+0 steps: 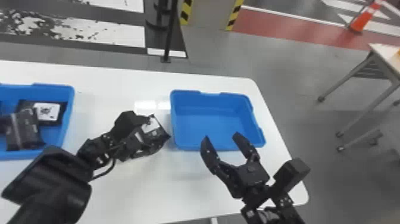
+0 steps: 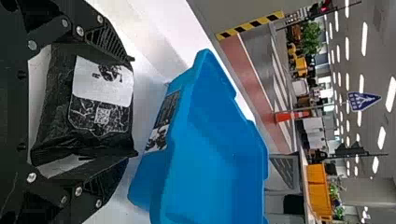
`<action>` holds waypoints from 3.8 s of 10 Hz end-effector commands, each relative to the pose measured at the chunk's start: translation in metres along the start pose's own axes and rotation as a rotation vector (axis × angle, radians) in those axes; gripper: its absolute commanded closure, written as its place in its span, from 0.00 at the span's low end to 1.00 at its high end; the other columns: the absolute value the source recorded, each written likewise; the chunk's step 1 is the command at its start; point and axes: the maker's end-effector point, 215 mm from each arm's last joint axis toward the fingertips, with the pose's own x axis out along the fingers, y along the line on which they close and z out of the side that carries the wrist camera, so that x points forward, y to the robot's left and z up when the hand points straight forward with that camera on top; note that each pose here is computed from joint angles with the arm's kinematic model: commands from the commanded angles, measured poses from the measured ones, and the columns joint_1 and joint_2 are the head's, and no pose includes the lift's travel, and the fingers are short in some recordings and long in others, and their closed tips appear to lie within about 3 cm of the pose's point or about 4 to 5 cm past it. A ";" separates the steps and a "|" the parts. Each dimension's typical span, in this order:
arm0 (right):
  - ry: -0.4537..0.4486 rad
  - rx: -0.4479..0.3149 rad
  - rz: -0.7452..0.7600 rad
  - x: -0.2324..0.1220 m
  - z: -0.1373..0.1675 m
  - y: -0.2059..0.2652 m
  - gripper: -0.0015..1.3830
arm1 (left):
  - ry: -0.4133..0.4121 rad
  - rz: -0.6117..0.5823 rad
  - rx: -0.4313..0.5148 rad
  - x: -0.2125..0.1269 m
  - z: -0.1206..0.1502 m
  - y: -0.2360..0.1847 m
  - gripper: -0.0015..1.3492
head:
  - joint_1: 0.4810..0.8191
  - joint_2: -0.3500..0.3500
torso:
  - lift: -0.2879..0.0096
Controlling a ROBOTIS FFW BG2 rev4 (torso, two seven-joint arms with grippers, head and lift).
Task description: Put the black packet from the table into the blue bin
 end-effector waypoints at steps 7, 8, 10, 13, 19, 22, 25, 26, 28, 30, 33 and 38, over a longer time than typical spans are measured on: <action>-0.006 0.018 -0.002 -0.002 -0.002 -0.002 0.10 | 0.018 -0.022 0.067 0.000 -0.009 -0.013 0.90 | 0.63 0.07 | 0.60; -0.005 0.021 -0.004 -0.004 -0.002 -0.002 0.10 | -0.033 -0.003 0.089 -0.004 0.007 -0.003 0.90 | 0.63 0.06 | 0.60; -0.005 0.022 -0.004 -0.005 -0.001 -0.001 0.10 | -0.158 0.088 0.128 -0.043 0.064 0.032 0.90 | 0.63 0.07 | 0.60; -0.001 0.024 -0.003 -0.009 -0.002 0.000 0.10 | -0.190 0.255 0.199 -0.138 0.081 0.101 0.90 | 0.63 0.18 | 0.60; 0.005 0.023 -0.002 -0.012 -0.004 0.000 0.10 | 0.253 0.552 0.145 -0.297 -0.099 0.215 0.65 | 0.63 0.63 | 0.60; 0.007 0.023 -0.002 -0.012 -0.004 0.000 0.10 | 0.165 0.632 0.071 -0.326 -0.102 0.212 0.11 | 0.63 0.76 | 0.60; 0.010 0.023 -0.003 -0.015 -0.004 0.001 0.10 | -0.018 0.755 -0.025 -0.379 -0.100 0.187 0.21 | 0.63 0.82 | 0.60; 0.008 0.020 -0.002 -0.016 -0.002 0.001 0.10 | -0.116 0.786 -0.060 -0.387 -0.087 0.171 0.21 | 0.63 0.84 | 0.60; 0.012 0.011 0.001 -0.016 -0.001 0.003 0.10 | -0.316 0.844 -0.180 -0.402 -0.054 0.132 0.21 | 0.63 0.84 | 0.60; 0.020 0.009 0.000 -0.018 -0.004 0.003 0.10 | -0.438 0.922 -0.257 -0.429 -0.029 0.104 0.21 | 0.63 0.81 | 0.60; 0.025 -0.005 -0.001 -0.017 -0.004 0.003 0.10 | -0.487 0.939 -0.380 -0.419 -0.026 0.087 0.22 | 0.63 0.79 | 0.60; 0.021 -0.004 -0.002 -0.017 -0.003 0.003 0.10 | -0.514 0.948 -0.375 -0.421 -0.019 0.086 0.22 | 0.63 0.76 | 0.60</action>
